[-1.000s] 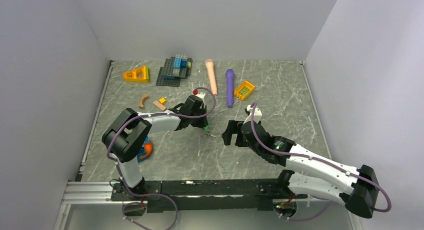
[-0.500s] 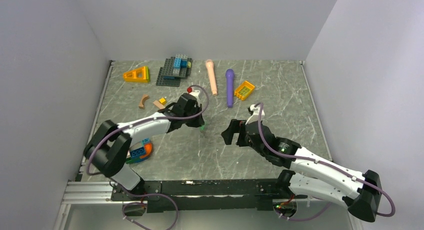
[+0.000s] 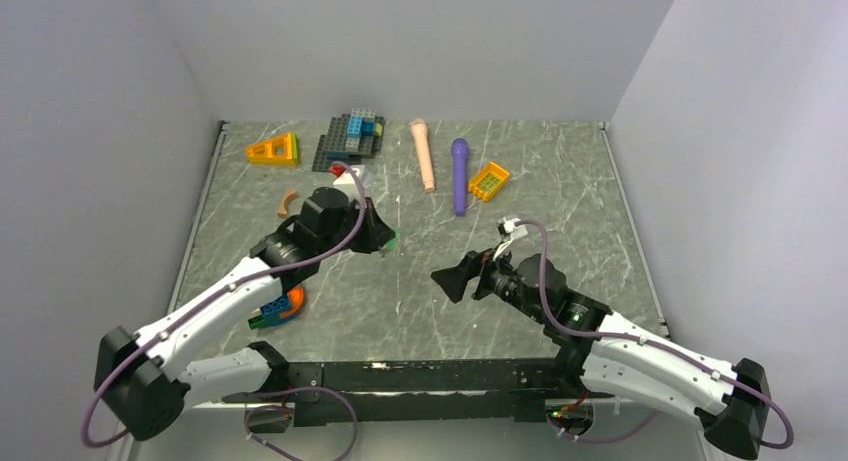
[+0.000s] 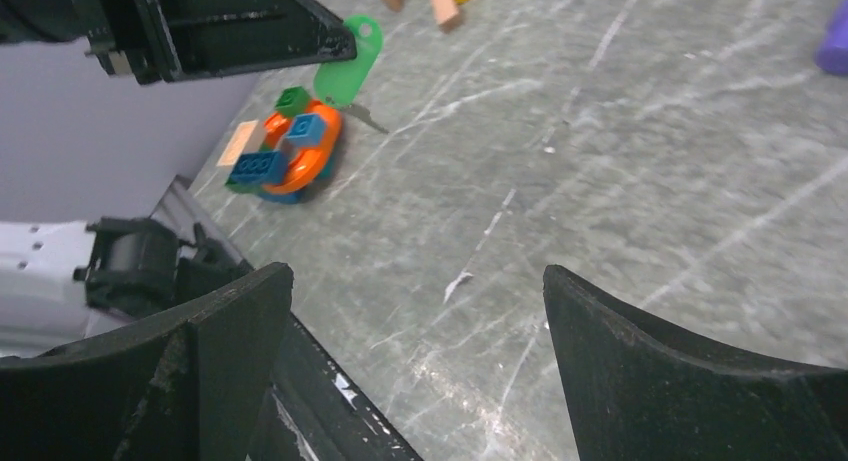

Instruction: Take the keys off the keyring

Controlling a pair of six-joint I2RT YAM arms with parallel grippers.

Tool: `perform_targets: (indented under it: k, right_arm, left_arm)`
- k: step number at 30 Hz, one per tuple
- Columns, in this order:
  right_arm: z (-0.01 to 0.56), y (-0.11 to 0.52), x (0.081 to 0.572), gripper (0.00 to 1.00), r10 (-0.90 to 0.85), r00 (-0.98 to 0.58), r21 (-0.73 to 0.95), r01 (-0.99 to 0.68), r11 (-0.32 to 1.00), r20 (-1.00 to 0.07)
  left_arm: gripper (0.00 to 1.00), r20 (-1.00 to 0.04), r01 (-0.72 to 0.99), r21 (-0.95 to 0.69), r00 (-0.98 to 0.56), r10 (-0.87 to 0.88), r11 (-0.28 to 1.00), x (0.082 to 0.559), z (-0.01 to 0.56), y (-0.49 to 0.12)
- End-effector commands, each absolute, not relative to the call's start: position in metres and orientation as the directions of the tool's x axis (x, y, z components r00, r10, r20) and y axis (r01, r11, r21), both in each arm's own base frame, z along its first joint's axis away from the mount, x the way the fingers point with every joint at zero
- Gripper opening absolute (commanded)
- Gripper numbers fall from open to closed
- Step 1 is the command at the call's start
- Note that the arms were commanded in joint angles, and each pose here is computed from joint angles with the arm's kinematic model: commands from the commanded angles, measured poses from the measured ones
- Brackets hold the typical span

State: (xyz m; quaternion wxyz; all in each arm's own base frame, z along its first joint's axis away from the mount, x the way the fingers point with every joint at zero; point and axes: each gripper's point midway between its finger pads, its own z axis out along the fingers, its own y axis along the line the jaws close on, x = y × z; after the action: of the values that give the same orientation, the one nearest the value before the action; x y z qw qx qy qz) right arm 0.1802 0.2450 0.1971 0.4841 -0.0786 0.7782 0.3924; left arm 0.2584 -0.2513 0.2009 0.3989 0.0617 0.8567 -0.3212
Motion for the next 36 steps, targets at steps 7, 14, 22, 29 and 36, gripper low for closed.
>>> perform_targets:
  k: [7, 14, 22, 29, 36]
  right_arm:
    - [0.236, 0.306, 0.155, 1.0, 0.14, -0.351, 0.378, -0.842, 0.386, -0.926]
    - [0.251, 0.316, 0.145, 1.0, 0.21, -0.219, 0.273, -0.922, 0.277, -0.953]
    - [0.266, 0.33, 0.14, 0.94, 0.203, -0.121, 0.164, -0.963, 0.213, -0.972]
    - [0.278, 0.345, 0.138, 0.89, 0.214, -0.074, 0.112, -0.979, 0.172, -0.974]
    - [0.285, 0.359, 0.138, 0.88, 0.225, -0.067, 0.104, -0.982, 0.157, -0.972]
  left_arm:
    - [0.0, -0.706, 0.336, -0.607, -0.645, -0.293, 0.72, 0.226, 0.269, -0.232]
    - [0.0, -0.697, 0.345, -0.648, -0.628, -0.346, 0.679, 0.211, 0.295, -0.223]
    - [0.0, -0.676, 0.334, -0.69, -0.616, -0.406, 0.642, 0.202, 0.311, -0.216]
    - [0.0, -0.66, 0.338, -0.72, -0.605, -0.446, 0.607, 0.197, 0.32, -0.213]
    - [0.0, -0.66, 0.34, -0.723, -0.597, -0.456, 0.601, 0.196, 0.323, -0.211]
